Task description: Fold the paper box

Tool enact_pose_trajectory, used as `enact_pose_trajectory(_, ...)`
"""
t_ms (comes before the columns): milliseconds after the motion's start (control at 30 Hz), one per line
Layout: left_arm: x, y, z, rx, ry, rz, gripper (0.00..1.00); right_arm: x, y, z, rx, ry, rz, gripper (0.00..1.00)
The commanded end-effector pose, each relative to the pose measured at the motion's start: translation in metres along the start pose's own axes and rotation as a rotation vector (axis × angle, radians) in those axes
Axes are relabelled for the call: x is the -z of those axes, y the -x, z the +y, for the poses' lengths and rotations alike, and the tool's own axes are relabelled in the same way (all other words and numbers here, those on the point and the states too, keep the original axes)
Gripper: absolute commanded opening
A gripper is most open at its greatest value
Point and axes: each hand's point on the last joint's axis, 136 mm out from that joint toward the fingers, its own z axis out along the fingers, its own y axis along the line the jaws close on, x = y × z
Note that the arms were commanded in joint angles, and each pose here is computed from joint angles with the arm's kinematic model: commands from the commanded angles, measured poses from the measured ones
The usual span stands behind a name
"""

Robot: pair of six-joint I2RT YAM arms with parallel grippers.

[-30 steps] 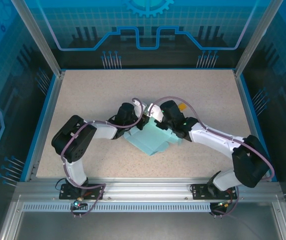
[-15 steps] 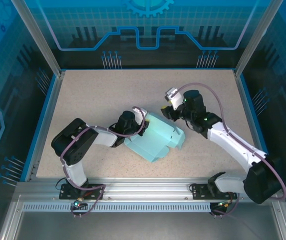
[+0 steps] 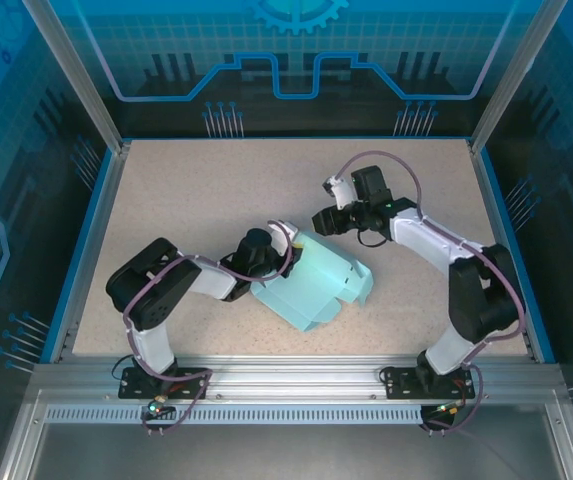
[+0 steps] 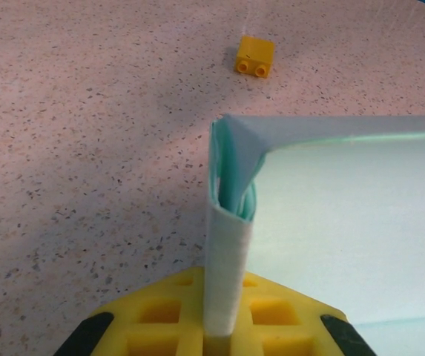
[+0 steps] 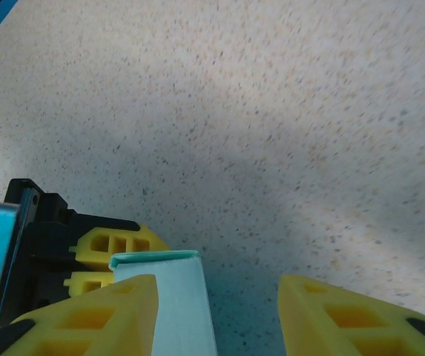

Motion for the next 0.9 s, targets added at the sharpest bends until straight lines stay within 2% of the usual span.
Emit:
enact_pose_trajectory(0,-0.001,0.0,-0.005,-0.022,-0.015,-0.016,0.12,-0.007,0.001,0.01,-0.055,0.077,0.025,0.46)
enact_pose_trajectory(300,-0.004,-0.003,-0.008,-0.029,-0.02,-0.001,0.12,-0.026,-0.024,0.006,-0.084,0.077,0.085,0.46)
enact_pose_trajectory(867,-0.009,-0.011,-0.009,-0.033,-0.024,0.028,0.15,-0.039,-0.055,0.005,-0.073,0.023,0.152,0.44)
